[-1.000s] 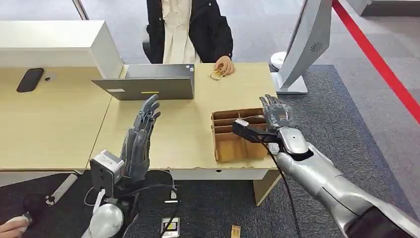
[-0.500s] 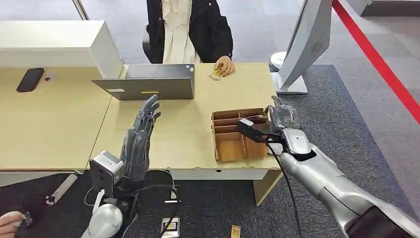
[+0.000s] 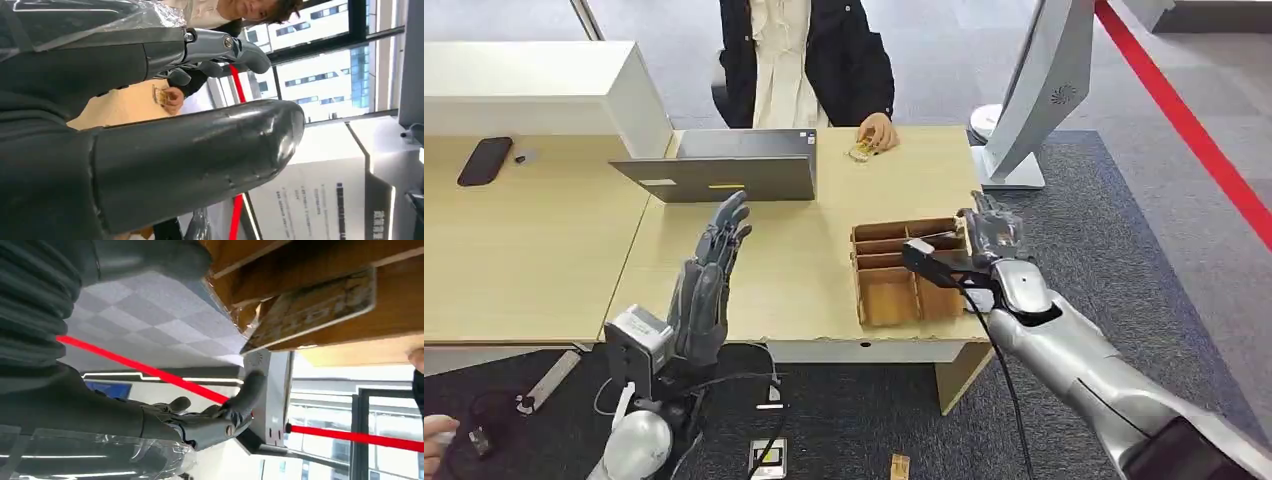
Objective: Pass the card to the sensor for recognition and then transmit it.
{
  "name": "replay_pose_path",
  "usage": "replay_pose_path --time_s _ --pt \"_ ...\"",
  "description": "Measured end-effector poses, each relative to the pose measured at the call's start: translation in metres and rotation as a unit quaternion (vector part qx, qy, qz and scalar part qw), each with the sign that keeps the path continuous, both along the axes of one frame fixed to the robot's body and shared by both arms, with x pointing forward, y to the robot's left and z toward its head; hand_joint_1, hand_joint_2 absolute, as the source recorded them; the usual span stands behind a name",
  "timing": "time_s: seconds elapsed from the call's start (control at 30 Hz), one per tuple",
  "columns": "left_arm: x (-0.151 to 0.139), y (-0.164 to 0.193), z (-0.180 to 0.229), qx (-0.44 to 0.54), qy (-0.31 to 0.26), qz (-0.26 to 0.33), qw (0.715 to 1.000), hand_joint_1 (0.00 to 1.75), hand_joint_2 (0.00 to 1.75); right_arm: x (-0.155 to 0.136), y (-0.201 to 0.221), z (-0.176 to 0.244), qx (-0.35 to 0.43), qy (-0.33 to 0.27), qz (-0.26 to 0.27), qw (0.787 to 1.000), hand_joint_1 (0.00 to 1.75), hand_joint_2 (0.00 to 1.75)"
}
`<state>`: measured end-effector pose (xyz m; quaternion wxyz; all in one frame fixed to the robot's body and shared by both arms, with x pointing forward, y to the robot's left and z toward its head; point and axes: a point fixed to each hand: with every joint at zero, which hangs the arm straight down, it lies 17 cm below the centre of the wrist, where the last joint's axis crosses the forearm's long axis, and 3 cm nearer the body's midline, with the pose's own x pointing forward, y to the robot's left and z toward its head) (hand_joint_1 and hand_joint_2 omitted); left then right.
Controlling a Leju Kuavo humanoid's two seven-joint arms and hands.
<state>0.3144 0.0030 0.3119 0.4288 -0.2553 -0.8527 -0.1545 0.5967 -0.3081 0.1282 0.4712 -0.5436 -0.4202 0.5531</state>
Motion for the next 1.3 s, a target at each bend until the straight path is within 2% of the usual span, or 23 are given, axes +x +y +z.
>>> replay_pose_path --time_s 0.97,1.0,1.03,1.07,1.3 --pt "0.0 0.0 0.001 -0.001 -0.004 0.001 1.0 0.0 0.0 0.004 0.028 0.008 0.019 -0.003 0.027 0.999 0.0 1.75" --pt "0.0 0.0 0.001 -0.001 -0.004 0.001 1.0 0.0 0.0 0.004 0.03 0.008 0.021 -0.003 0.028 0.999 0.09 1.75" --pt "0.0 0.0 0.001 -0.001 -0.004 0.001 1.0 0.0 0.0 0.004 0.031 0.008 0.022 -0.003 0.028 0.999 1.64 1.75" --pt "0.0 0.0 0.001 0.0 -0.004 0.001 1.0 0.0 0.0 0.004 0.032 0.008 0.023 -0.003 0.029 0.999 1.75 1.75" --pt "-0.001 0.0 0.001 0.0 -0.004 0.0 1.0 0.0 0.0 0.003 0.041 0.004 0.025 0.007 0.034 0.999 1.75 1.75"
